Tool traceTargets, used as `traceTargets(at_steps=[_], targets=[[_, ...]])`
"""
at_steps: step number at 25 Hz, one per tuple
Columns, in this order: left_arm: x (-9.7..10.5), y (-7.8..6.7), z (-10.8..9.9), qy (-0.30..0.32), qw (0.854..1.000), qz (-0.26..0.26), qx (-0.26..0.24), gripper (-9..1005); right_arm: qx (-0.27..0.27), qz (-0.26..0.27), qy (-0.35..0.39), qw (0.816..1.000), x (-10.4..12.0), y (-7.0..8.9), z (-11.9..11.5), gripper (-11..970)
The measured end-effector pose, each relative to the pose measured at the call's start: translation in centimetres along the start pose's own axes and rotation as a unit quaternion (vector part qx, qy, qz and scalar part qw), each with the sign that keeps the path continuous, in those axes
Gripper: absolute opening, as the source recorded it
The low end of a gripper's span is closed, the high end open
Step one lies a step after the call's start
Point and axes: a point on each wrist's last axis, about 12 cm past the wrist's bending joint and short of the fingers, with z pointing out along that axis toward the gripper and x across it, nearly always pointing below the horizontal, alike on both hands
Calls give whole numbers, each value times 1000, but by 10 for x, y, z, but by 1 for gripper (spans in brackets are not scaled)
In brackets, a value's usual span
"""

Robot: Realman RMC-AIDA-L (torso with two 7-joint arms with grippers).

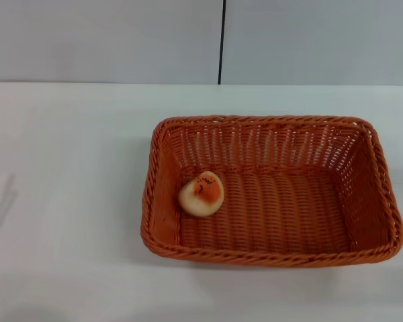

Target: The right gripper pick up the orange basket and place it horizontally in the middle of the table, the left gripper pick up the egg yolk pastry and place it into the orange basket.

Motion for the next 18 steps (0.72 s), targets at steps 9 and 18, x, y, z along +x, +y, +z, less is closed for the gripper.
traceTargets(at_steps=[9,18], targets=[[4,-1,0,12,1000,-7,-10,813,27,-1,6,1000,2,-4,-1,700],[6,-2,2,11,1000,-11,-20,813,48,2,10,999,5,-8,2,700]])
